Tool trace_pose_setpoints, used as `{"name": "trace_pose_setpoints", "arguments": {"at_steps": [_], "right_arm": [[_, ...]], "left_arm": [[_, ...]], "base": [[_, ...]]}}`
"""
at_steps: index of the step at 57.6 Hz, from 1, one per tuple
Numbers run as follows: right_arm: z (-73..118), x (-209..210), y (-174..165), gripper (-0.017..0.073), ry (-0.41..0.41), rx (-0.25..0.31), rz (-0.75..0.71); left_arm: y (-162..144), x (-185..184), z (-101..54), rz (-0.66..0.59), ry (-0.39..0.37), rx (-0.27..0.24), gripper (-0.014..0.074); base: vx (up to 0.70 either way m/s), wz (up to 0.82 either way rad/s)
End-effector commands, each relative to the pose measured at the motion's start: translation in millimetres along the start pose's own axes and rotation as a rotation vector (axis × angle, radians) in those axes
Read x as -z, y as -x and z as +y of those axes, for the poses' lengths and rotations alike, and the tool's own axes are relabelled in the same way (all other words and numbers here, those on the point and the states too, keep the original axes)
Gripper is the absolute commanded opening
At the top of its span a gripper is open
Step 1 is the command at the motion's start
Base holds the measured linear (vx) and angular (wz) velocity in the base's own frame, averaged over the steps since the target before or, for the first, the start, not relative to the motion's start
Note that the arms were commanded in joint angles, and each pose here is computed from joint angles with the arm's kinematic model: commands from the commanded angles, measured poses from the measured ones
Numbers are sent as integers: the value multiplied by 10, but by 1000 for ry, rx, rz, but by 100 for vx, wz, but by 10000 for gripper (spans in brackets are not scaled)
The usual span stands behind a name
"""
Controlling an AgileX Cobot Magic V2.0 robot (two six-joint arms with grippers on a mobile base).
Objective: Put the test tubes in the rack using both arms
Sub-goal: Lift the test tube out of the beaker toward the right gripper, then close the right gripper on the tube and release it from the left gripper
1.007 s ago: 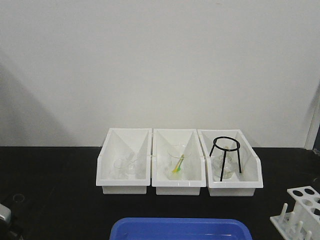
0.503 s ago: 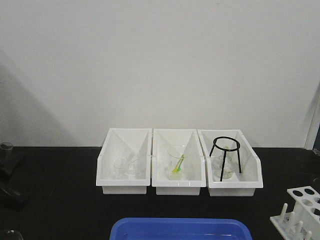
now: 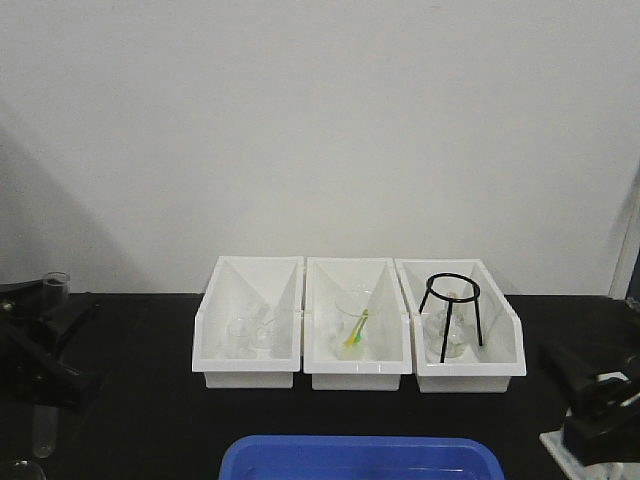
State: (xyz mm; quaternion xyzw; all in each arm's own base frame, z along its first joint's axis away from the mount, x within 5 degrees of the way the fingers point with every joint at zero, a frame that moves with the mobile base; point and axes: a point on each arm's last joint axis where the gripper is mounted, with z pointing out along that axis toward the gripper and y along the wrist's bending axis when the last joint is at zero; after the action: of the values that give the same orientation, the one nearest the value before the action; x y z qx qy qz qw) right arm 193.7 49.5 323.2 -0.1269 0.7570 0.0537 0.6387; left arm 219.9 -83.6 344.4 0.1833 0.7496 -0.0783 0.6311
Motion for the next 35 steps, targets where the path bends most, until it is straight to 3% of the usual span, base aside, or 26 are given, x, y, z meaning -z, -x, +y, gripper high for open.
{"name": "trace_pose_setpoints", "arguments": {"at_steps": [1,7,19,35], "right_arm": [[133,-101,176,583,57,29,-133],[360,-249,111,583,149,41,-126],[855,-378,4,583,334,57,-135],[1307,-387,-43,583,492,-1,-216]], "left_arm": [[296,85,-95,-177,-28,12,-21],[333,86,-229,-215,-81,19,-21],[320,-30,-486,-244,-177,89,-21],[255,-206,-890,-282,-308,204,-21]], "base": [[0,0],[0,0],[0,0],[0,0]]}}
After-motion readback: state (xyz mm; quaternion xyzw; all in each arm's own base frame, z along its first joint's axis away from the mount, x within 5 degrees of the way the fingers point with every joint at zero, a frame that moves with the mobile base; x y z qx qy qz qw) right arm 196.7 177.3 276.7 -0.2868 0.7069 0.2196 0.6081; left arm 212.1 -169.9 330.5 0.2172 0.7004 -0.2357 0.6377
